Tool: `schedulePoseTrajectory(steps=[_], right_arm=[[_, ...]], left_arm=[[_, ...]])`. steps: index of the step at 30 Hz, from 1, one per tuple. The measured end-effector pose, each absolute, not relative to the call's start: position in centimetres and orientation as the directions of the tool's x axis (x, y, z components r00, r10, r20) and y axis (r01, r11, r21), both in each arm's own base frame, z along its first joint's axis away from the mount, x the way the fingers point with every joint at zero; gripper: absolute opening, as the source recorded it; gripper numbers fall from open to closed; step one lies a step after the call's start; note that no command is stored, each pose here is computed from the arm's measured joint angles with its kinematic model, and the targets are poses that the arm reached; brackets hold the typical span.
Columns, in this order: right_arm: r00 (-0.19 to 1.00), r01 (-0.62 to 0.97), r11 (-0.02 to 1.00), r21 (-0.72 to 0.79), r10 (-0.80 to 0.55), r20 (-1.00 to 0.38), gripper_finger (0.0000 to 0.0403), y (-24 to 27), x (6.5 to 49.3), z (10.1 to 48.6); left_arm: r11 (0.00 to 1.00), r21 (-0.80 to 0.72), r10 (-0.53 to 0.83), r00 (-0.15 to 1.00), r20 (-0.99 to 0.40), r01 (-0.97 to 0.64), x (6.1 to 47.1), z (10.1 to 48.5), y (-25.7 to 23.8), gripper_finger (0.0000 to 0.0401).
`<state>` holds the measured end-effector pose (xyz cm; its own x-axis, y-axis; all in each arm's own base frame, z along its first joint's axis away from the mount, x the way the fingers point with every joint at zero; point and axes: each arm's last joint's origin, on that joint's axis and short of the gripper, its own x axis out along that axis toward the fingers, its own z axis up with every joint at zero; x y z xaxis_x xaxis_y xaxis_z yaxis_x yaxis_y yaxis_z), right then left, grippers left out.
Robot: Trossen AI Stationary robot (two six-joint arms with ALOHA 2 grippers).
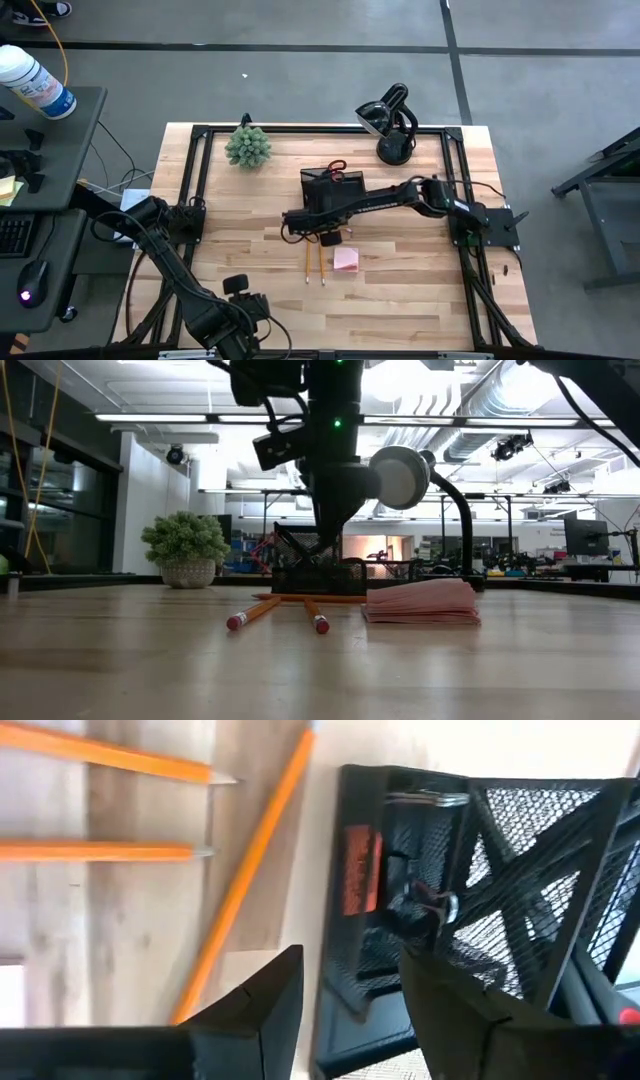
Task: Pick and place office supplies into organizer
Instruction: Put the sticky notes into the desk organizer
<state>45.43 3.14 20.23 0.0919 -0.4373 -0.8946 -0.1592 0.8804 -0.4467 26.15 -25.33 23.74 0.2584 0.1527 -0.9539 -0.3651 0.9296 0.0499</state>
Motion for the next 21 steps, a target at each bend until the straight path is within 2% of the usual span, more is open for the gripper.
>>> schedulePoseTrajectory(steps=[8,14,21], right_arm=[[0.050,-0.104,0.906,-0.410,-0.407,-0.912,0.0154,5.2,44.6,19.9],[-0.077,-0.119,0.922,-0.369,-0.379,-0.922,0.0161,7.0,42.6,19.1],[-0.144,-0.127,0.959,-0.251,-0.269,-0.952,0.0157,10.7,41.2,19.2]], left_arm=[[0.948,0.063,0.154,0.276,-0.949,-0.312,24.6,23.7,-26.7,0.0120],[0.955,0.147,0.228,0.319,-0.920,-0.259,22.4,22.7,-27.8,0.0120],[0.940,0.272,0.326,0.305,-0.895,-0.207,20.5,20.3,-27.3,0.0120]])
